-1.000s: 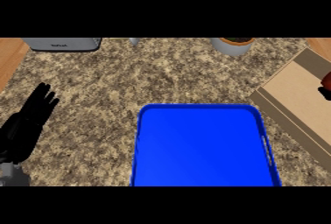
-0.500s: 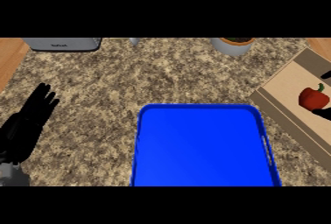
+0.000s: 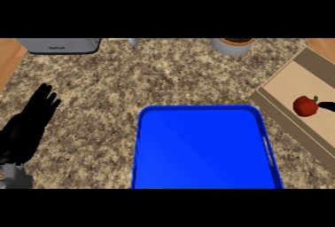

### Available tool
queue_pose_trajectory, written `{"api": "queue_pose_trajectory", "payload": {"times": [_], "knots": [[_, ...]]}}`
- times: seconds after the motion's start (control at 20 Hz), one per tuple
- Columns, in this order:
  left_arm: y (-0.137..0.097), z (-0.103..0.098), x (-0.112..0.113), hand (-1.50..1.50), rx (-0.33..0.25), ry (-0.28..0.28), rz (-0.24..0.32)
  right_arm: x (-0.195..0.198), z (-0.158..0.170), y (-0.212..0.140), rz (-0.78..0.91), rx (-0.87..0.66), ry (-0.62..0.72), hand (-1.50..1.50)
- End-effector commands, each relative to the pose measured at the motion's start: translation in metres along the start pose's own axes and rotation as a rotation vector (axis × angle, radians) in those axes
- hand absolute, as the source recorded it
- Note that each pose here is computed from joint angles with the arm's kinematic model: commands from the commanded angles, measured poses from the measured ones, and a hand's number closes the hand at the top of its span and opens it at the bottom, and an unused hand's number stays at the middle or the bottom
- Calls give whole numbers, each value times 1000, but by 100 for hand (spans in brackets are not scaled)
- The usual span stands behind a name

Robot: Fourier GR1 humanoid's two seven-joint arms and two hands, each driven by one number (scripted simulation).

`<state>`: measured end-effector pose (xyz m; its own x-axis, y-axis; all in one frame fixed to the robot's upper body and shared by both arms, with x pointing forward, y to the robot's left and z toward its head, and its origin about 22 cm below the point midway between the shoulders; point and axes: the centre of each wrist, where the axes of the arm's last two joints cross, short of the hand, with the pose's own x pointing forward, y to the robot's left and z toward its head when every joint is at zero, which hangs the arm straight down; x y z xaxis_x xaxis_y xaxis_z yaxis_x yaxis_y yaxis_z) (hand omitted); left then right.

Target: Pick the bell pepper from the tray and place it in the cardboard box

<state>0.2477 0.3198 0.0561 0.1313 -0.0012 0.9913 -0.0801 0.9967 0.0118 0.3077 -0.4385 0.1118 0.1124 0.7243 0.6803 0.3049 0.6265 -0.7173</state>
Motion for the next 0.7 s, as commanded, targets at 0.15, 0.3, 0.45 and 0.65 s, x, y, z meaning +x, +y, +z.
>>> {"api": "queue_pose_trajectory", "payload": {"times": [0.15,0.3,0.45,0.65], "knots": [[0,9,-10,0,-11,5,16,-38,14,-46,-314,-185,36,-150],[-14,8,-6,0,-16,-14,6,-29,8,-103,-306,-174,77,-150],[10,3,2,0,-26,-10,-6,-65,28,-122,-366,-215,79,-150],[3,9,-9,0,-17,-13,10,-92,50,-132,-407,-198,44,-150]]}}
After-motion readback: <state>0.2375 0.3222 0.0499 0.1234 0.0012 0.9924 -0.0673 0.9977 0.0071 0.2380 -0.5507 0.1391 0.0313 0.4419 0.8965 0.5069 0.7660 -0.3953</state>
